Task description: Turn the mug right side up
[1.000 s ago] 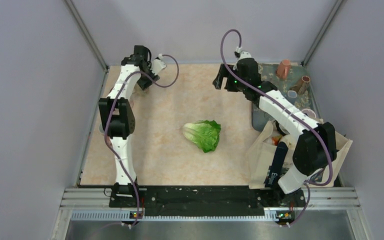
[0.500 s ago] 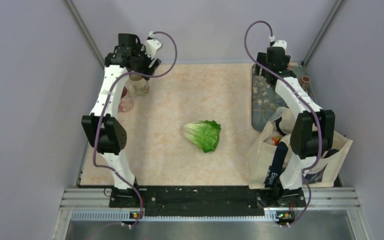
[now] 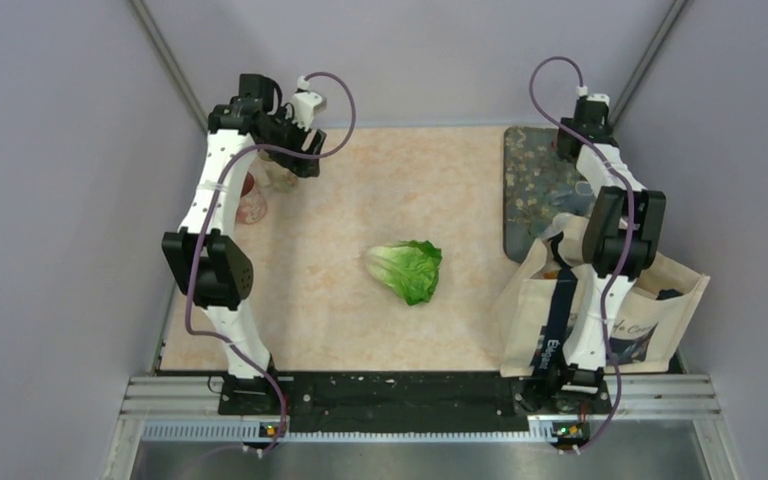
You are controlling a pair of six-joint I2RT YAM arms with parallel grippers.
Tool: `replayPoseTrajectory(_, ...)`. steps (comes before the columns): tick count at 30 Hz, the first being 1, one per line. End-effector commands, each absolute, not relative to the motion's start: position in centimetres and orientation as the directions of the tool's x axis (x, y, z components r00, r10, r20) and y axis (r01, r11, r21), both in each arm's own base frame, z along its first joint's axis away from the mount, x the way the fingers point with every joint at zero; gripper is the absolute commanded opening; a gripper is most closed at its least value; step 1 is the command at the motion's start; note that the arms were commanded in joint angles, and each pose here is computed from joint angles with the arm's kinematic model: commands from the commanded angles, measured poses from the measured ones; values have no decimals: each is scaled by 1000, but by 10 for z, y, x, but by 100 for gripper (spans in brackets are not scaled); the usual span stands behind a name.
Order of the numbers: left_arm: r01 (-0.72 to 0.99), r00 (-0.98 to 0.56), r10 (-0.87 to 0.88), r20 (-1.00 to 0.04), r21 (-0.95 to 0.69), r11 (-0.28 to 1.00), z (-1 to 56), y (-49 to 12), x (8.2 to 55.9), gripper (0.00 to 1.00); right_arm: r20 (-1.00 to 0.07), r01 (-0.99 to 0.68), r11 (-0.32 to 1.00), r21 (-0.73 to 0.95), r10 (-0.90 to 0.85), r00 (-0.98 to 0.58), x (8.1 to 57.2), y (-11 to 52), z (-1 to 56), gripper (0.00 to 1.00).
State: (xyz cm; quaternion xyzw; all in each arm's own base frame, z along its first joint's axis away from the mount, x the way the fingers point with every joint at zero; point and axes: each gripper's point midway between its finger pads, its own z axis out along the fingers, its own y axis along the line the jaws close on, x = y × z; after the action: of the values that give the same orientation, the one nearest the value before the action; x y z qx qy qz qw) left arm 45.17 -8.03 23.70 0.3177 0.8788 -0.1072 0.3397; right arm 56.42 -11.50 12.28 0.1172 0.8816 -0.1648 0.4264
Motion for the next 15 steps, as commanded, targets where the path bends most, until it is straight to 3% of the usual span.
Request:
replayPoseTrajectory(1,640,-599,460,-655,-46,767,239,-89,442,77,-818,288,943,-168,30,-574,589,-128,127,67)
replayPoseTrajectory(4,631,-604,471,-643,-24,776,237,-84,447,76,-818,202,962,-182,-34,-574,601,-122,117,67)
replayPoseTrajectory(15,624,-590,460,-664,-14,781,245,-85,457,76,-830,197,967,-163,-26,-557,643,-137,94,65)
